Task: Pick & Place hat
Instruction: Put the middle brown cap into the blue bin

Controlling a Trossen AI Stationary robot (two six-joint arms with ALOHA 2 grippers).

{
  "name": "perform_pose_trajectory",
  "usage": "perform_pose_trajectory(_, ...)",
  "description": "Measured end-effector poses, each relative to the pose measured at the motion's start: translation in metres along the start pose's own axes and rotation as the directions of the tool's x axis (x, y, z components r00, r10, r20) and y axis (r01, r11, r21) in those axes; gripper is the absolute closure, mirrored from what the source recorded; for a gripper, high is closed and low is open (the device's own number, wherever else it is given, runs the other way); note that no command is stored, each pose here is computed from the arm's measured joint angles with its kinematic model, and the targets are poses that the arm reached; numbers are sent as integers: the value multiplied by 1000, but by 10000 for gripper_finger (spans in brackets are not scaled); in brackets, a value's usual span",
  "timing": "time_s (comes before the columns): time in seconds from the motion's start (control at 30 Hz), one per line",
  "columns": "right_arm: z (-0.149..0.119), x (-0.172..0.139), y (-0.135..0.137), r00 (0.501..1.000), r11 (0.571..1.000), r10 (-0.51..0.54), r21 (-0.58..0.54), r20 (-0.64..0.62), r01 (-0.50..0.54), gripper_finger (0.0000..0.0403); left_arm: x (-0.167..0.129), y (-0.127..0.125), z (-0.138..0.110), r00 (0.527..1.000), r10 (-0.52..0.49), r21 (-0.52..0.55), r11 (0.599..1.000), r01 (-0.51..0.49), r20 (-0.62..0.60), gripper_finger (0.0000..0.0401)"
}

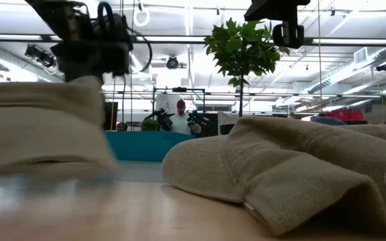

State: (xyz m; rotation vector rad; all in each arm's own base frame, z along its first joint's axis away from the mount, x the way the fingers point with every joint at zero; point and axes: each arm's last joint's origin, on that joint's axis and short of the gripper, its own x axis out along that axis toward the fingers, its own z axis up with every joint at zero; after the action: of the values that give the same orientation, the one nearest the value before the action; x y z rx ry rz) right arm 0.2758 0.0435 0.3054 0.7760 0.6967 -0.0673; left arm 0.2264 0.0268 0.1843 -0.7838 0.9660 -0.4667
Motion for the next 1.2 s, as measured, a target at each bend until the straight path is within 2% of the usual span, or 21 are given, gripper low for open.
perform_pose_trajectory(0.1,-1,0,1,1000,999,10,-36,-17,-11,396,-13,-6,11,992,-20,18,1000,18,128,396)
perform_pose_trajectory(0.3,-3,0,0,999,995,17,-93,-43,-21,396,-35,-17,27,943,-41,10,999,40,329,393)
perform_pose_trajectory(0.67,-6,0,0,995,989,38,-139,-97,-51,396,-59,-31,36,869,-103,4,993,115,485,394)
perform_pose_trajectory(0.77,-6,0,1,994,989,39,-141,-99,-53,396,-67,-37,37,841,-131,61,991,116,525,397)
perform_pose_trajectory(0.93,-7,0,1,994,989,41,-135,-100,-54,396,-85,-46,39,778,-174,160,983,96,604,397)
perform_pose_trajectory(1.2,-7,0,2,995,991,41,-122,-96,-52,396,-118,-50,44,642,-230,272,962,34,732,398)
